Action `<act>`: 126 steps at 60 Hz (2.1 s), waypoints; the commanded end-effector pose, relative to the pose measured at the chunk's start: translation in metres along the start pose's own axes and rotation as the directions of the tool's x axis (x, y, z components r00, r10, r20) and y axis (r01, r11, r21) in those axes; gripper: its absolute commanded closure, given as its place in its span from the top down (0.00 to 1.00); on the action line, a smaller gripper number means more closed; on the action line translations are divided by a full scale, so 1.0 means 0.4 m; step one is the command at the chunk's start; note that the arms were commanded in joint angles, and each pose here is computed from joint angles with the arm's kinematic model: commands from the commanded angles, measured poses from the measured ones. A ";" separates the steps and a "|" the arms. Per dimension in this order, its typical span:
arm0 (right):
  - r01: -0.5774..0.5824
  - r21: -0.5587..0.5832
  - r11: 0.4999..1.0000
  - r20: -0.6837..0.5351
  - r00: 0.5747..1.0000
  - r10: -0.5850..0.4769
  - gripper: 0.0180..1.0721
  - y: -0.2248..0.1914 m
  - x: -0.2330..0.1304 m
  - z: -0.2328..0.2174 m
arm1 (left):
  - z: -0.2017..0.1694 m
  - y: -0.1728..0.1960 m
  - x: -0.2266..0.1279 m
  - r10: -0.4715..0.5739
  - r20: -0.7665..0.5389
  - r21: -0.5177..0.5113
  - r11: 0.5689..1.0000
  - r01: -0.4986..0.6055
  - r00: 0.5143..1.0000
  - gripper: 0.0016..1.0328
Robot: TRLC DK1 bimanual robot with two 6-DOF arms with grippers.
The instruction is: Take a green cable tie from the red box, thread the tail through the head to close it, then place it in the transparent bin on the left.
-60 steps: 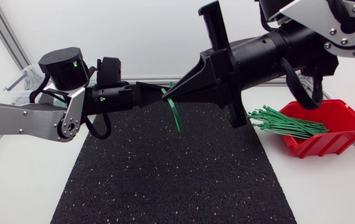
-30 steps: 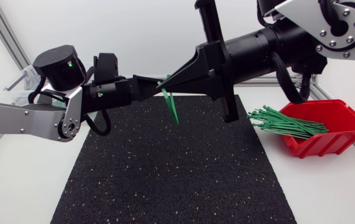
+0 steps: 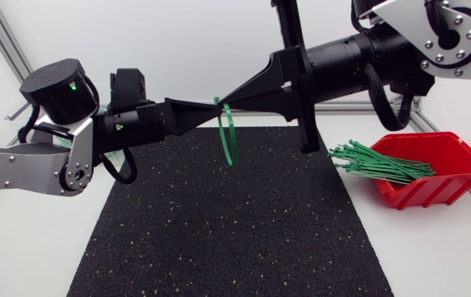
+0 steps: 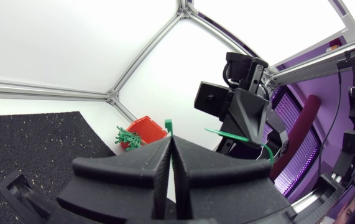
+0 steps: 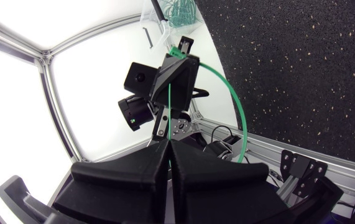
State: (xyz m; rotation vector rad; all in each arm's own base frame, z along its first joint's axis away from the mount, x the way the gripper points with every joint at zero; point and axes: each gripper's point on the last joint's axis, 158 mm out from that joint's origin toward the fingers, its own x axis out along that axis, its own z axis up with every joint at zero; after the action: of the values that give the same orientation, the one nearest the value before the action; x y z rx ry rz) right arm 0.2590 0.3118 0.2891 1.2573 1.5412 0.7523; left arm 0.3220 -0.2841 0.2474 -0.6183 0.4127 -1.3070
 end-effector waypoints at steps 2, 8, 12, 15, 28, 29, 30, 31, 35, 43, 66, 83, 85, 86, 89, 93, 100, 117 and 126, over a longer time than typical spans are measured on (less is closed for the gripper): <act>-0.013 0.028 1.000 -0.001 1.000 0.013 0.05 0.001 -0.009 -0.011 | 0.024 -0.055 -0.015 -0.022 0.030 0.009 1.000 0.022 0.999 0.03; -0.028 0.021 0.999 -0.002 1.000 0.028 0.05 0.019 -0.012 -0.019 | 0.032 -0.076 -0.011 -0.038 0.032 0.013 0.999 0.038 0.999 0.03; -0.041 0.011 0.999 -0.003 0.999 0.041 0.05 0.038 -0.018 -0.031 | 0.035 -0.084 -0.007 -0.045 0.032 0.013 0.999 0.045 0.998 0.03; -0.052 -0.002 0.999 -0.005 0.999 0.052 0.05 0.050 -0.023 -0.042 | 0.036 -0.086 -0.005 -0.046 0.033 0.014 0.999 0.046 0.998 0.03; -0.069 -0.006 0.998 -0.012 0.998 0.069 0.05 0.067 -0.031 -0.069 | 0.040 -0.093 0.001 -0.049 0.038 0.009 0.999 0.049 0.998 0.03; -0.070 -0.009 0.997 -0.015 0.997 0.070 0.05 0.069 -0.031 -0.073 | 0.040 -0.095 0.003 -0.051 0.038 0.010 0.999 0.051 0.998 0.03; -0.070 -0.010 0.998 -0.018 0.997 0.070 0.05 0.069 -0.030 -0.077 | 0.040 -0.099 0.005 -0.055 0.037 0.010 0.998 0.055 0.998 0.03; -0.071 -0.014 0.997 -0.020 0.997 0.071 0.05 0.071 -0.031 -0.083 | 0.041 -0.103 0.006 -0.058 0.037 0.013 0.998 0.057 0.998 0.03; -0.071 -0.019 0.997 -0.033 0.997 0.070 0.05 0.076 -0.026 -0.097 | 0.047 -0.112 0.011 -0.065 0.039 0.010 0.998 0.065 0.997 0.03; -0.065 -0.008 0.998 -0.035 0.997 0.065 0.05 0.072 -0.017 -0.092 | 0.052 -0.120 0.015 -0.071 0.042 0.017 0.997 0.070 0.997 0.03; -0.060 0.009 0.998 -0.024 0.998 0.060 0.05 0.064 0.001 -0.056 | 0.071 -0.121 0.012 -0.069 0.056 0.028 0.997 0.067 0.996 0.03; -0.080 -0.019 0.997 0.004 0.997 0.080 0.05 0.079 -0.017 -0.066 | 0.076 -0.163 -0.001 -0.087 0.065 0.056 0.995 0.084 0.994 0.03; -0.083 -0.024 0.996 0.007 0.997 0.083 0.05 0.081 -0.021 -0.070 | 0.075 -0.168 -0.003 -0.090 0.065 0.060 0.994 0.086 0.994 0.03; -0.085 -0.027 0.996 0.007 0.996 0.085 0.05 0.082 -0.023 -0.073 | 0.075 -0.171 -0.004 -0.091 0.066 0.063 0.994 0.087 0.994 0.03; -0.094 -0.040 0.995 0.009 0.996 0.094 0.05 0.088 -0.031 -0.083 | 0.077 -0.176 -0.006 -0.093 0.068 0.066 0.994 0.089 0.993 0.03; -0.103 -0.052 0.993 0.010 0.995 0.103 0.05 0.095 -0.040 -0.094 | 0.077 -0.178 -0.006 -0.094 0.068 0.068 0.994 0.089 0.993 0.03; -0.118 -0.075 0.990 0.009 0.993 0.119 0.05 0.110 -0.053 -0.111 | 0.070 -0.171 -0.005 -0.090 0.064 0.059 0.995 0.087 0.994 0.03; -0.100 -0.051 0.994 0.007 0.995 0.101 0.05 0.090 -0.031 -0.090 | 0.058 -0.163 0.008 -0.093 0.051 0.053 0.995 0.090 0.994 0.03; -0.093 -0.044 0.995 0.002 0.996 0.093 0.05 0.084 -0.019 -0.083 | 0.057 -0.165 0.009 -0.094 0.050 0.056 0.994 0.091 0.994 0.03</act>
State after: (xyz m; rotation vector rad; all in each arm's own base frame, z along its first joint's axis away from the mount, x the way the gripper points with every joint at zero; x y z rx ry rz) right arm 0.2372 0.3118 0.3438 1.2839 1.4229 0.8716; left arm 0.2866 -0.2896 0.3099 -0.6151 0.2936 -1.3824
